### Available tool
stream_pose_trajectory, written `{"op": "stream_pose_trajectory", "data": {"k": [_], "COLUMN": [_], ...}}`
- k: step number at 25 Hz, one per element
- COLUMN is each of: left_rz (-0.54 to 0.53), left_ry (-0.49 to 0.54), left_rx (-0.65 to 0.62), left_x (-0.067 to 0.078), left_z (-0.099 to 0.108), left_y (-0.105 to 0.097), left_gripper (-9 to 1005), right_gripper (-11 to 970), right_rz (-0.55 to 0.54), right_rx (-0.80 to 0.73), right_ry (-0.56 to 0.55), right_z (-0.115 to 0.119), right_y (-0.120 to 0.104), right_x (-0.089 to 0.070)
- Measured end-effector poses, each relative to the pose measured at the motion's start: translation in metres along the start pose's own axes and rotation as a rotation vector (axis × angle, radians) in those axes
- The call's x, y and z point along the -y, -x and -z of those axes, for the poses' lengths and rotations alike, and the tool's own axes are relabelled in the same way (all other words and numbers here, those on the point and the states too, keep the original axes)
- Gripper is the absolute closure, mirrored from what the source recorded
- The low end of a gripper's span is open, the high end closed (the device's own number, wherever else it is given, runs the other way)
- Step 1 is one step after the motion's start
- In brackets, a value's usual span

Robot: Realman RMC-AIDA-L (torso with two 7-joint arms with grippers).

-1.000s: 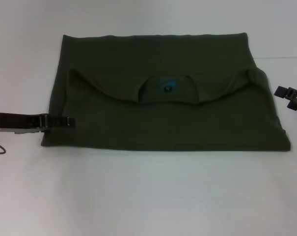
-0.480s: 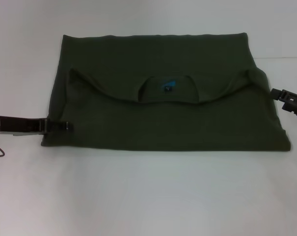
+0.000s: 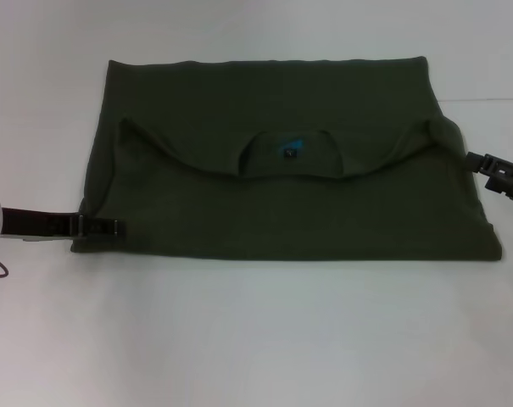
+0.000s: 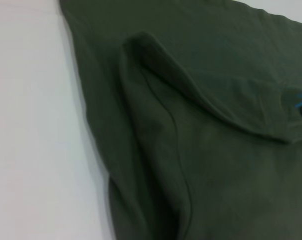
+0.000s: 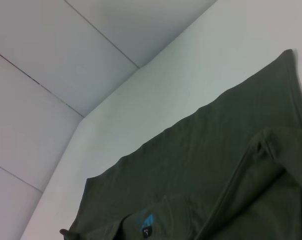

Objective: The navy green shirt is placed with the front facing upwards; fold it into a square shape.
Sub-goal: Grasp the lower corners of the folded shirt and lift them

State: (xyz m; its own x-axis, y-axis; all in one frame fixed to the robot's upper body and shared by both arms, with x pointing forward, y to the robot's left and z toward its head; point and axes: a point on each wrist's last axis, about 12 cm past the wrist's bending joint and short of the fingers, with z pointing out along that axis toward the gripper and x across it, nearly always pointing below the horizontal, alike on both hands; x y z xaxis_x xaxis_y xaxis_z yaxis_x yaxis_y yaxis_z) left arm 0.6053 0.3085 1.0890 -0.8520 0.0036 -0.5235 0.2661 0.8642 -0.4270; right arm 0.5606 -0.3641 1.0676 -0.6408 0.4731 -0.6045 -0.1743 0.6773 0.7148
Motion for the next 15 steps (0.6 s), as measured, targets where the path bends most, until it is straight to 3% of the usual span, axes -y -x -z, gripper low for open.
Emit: {"op": "stream_pose_trajectory", "data": {"k": [11, 15], "left_rz": [-0.018, -0.036], "left_ry": [0.028, 0.031], "left_rx": [0.013, -0.002], "left_x": [-0.0019, -0.0002], "left_z": [0.0003, -0.0013], "left_y": [-0.0034, -0.0037], "left_gripper": [279, 470], "right_gripper": [28, 28], "right_rz": [-0.001, 0.000], "right_rx": [-0.002, -0.006], "right_ry": [0.002, 0.004], "right_z": [-0.0009, -0.0013], "right_y": [-0.0006, -0.0009], "right_x": [-0.0006, -0.0010]}}
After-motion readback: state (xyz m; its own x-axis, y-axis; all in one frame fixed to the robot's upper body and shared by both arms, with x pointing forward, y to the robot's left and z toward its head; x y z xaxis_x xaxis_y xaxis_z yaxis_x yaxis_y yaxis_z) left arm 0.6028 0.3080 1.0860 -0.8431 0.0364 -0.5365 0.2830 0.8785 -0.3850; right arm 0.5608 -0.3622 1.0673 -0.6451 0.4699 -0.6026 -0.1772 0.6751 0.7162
